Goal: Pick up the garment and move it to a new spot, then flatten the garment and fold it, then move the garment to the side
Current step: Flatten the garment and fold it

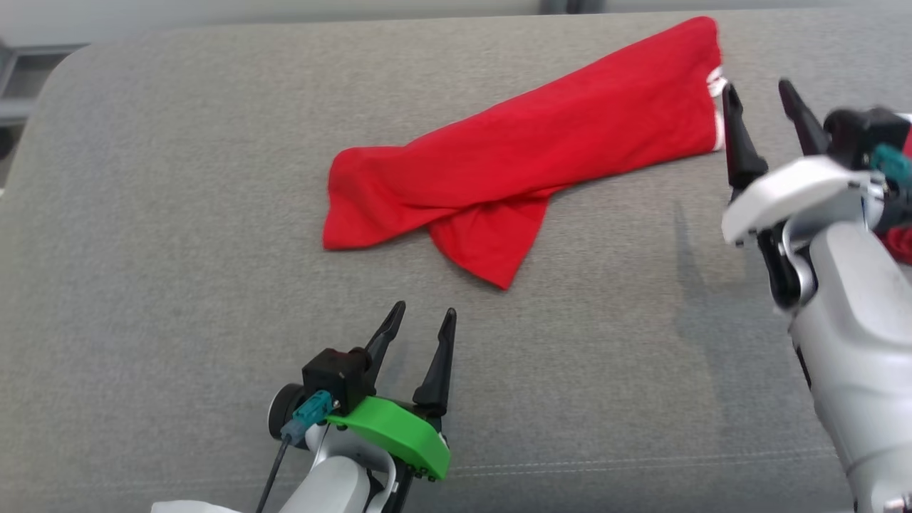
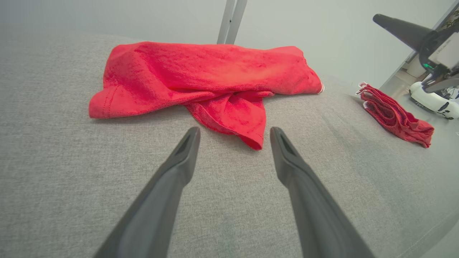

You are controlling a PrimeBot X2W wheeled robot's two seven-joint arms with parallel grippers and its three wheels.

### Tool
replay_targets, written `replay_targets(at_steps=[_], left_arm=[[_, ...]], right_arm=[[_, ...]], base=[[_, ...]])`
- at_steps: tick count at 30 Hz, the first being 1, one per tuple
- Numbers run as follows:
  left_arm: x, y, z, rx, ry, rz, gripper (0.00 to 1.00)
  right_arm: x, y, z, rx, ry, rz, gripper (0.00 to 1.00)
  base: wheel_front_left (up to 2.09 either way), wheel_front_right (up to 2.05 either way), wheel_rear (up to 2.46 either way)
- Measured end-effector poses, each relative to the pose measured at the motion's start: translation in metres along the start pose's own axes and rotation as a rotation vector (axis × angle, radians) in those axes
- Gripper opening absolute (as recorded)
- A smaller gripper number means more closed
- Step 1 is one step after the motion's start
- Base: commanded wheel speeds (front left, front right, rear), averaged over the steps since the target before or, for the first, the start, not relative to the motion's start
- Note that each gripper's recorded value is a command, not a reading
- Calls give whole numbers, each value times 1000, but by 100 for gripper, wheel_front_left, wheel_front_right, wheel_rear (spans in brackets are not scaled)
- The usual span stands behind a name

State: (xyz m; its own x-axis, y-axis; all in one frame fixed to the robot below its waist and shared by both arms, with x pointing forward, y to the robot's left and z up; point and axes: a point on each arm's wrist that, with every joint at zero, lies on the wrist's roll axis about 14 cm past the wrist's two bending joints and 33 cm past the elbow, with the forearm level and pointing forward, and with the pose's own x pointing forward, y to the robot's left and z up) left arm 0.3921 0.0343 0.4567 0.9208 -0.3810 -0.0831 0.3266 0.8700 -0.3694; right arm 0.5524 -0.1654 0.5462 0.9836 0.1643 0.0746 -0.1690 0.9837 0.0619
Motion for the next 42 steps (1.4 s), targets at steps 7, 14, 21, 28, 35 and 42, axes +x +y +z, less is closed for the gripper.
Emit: replay_targets(at_steps=[7, 14, 21, 28, 35, 42], left_arm=[[8, -10, -34, -91, 140, -3, 100], [18, -27, -56, -137, 248, -19, 100], [39, -38, -63, -137, 293, -32, 100], [62, -33, -73, -120, 340, 0, 100], [75, -31, -78, -129, 360, 14, 0], [88, -29, -61, -107, 299, -1, 0]], right_arm=[[-70, -33, -10, 60, -26, -102, 100], [-122, -48, -10, 89, -61, -197, 100], [-150, -60, -5, 94, -74, -267, 100], [-163, -69, 5, 79, -94, -310, 100], [-169, -74, 4, 79, -93, -337, 100], [-168, -76, 3, 87, -94, -348, 100]], base=[[0, 0, 0], [0, 0, 0], [0, 0, 0], [0, 0, 0], [0, 0, 0], [0, 0, 0]])
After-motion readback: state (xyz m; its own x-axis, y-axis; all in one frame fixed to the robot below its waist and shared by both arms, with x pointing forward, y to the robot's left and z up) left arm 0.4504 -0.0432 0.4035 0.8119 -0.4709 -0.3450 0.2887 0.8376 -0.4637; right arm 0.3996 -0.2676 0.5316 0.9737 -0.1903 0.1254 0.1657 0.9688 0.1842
